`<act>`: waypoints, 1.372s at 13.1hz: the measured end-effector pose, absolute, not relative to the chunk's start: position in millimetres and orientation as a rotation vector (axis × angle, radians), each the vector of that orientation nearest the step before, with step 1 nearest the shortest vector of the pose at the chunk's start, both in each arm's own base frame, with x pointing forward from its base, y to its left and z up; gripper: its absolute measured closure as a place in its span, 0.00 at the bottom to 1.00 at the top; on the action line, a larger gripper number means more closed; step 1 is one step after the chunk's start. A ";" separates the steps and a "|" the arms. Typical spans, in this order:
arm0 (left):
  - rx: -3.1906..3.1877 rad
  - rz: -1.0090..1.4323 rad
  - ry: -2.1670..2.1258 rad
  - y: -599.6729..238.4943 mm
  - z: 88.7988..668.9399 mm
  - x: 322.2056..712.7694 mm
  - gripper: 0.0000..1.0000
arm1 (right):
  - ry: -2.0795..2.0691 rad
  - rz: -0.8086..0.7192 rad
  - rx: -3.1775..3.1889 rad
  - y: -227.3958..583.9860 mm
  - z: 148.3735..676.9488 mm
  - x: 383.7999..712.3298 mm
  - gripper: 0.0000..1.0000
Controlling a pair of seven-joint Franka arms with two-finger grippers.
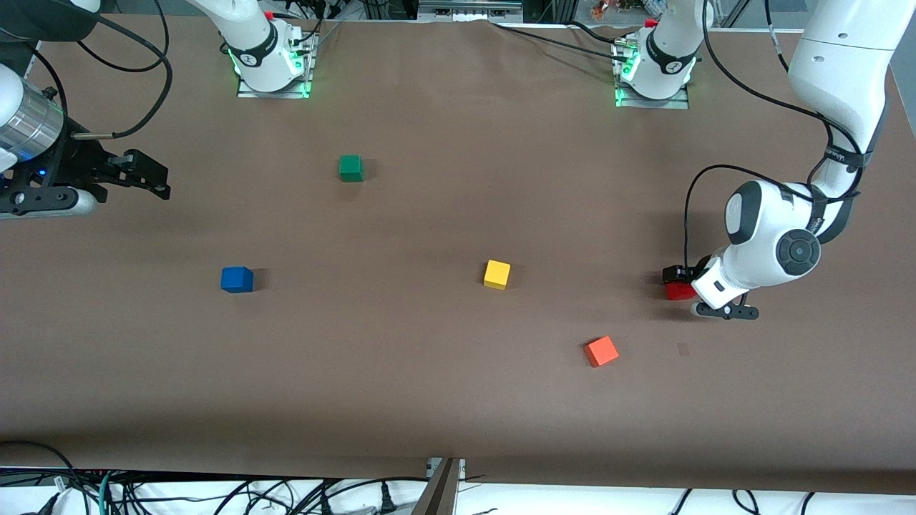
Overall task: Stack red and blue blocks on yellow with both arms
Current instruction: 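Carry the red cube onto the yellow cube while the right gripper reaches the blue cube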
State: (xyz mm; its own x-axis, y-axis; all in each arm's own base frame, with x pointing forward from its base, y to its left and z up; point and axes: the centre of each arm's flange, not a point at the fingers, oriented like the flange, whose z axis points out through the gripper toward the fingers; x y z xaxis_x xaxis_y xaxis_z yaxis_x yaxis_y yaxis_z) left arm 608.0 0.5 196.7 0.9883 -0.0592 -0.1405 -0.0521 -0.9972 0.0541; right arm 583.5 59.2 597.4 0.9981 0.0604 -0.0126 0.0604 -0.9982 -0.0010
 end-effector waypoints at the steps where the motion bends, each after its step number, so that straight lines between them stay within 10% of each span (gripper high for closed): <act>1: 3.082 -0.221 -0.086 0.6 196.3 607.5 0.31 | -0.095 0.020 -3.139 59.3 597.4 583.5 0.00; 3: 3.082 -0.220 -0.084 1.1 196.5 607.5 0.44 | -0.095 0.020 -3.139 59.3 597.5 583.5 0.00; 12: 3.024 -0.024 -0.122 -193.0 356.1 639.8 0.44 | -0.094 -0.020 -3.116 62.3 598.6 587.0 0.00; 18: 2.995 -0.108 -0.283 -363.8 323.3 590.5 0.44 | -0.050 0.075 -3.106 57.4 540.1 616.2 0.00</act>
State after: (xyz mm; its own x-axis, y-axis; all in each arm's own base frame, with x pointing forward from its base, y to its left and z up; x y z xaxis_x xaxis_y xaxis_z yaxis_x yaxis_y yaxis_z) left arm 590.5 -363.8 323.3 0.9798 -0.1911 -0.0586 -0.1817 -0.9737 0.1374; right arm 616.2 57.4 540.1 0.9983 0.0332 -0.0475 0.0315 -0.9989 -0.0351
